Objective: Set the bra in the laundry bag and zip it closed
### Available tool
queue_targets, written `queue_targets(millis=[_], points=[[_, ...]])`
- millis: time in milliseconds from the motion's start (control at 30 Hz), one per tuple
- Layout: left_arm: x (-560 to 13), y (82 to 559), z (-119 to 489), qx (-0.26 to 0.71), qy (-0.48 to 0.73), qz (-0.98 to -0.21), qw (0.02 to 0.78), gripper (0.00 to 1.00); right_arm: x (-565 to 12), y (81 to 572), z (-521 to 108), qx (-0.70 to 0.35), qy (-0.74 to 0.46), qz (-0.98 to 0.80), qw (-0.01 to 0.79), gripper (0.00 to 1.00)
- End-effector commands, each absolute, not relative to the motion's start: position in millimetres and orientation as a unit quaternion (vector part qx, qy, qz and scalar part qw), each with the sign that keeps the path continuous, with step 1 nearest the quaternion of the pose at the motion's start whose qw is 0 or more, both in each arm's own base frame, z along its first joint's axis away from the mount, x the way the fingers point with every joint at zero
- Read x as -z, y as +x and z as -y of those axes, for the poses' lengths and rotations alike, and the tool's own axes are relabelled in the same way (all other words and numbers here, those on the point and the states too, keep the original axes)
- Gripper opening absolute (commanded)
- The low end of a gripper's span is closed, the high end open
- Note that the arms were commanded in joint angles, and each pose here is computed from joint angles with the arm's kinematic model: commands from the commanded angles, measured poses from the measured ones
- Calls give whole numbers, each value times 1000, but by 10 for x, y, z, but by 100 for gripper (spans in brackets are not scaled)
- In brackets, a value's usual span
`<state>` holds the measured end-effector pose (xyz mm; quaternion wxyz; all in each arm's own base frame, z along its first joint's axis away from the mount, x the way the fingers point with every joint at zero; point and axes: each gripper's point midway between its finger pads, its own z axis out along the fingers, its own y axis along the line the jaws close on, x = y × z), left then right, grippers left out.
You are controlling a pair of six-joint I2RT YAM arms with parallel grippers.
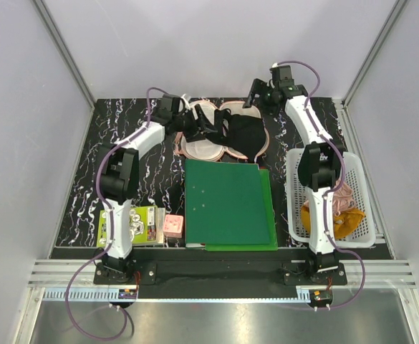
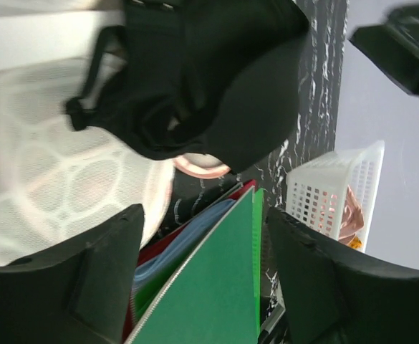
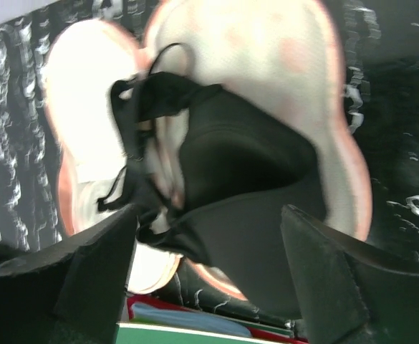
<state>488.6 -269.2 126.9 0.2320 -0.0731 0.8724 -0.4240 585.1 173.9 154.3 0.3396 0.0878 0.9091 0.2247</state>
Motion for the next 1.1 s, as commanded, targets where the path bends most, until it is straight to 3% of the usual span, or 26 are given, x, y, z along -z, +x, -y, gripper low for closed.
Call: queue_targets(millis=[0,67,233,433,533,667,1067], points=[[-1525,4965,2692,430,-61,-856,279,67,-1321,5863,-1639,-203,113,-917,324,81],[-1569,4930,2642,421,-68,-858,286,63,-1260,5818,-1628,-154,151,-921,324,73],[-1687,4778,2488,390,-81,-868,297,59,-1277,5685,-1850,-132,270,-899,317,80],[-1807,4394,2295,367,-93,-876,300,58,-1108,5630,-2318,-125,312,-892,303,79],[-1889,4214,2249,368,-89,-876,299,58,-968,5613,-2403,-108,304,-898,300,70],[-1957,4007,2180,365,-87,-877,299,58,-819,5573,-2338,-81,316,-900,291,48],[-1974,3734,2092,365,-95,-877,298,59,-483,5459,-2392,-62,337,-903,257,46]])
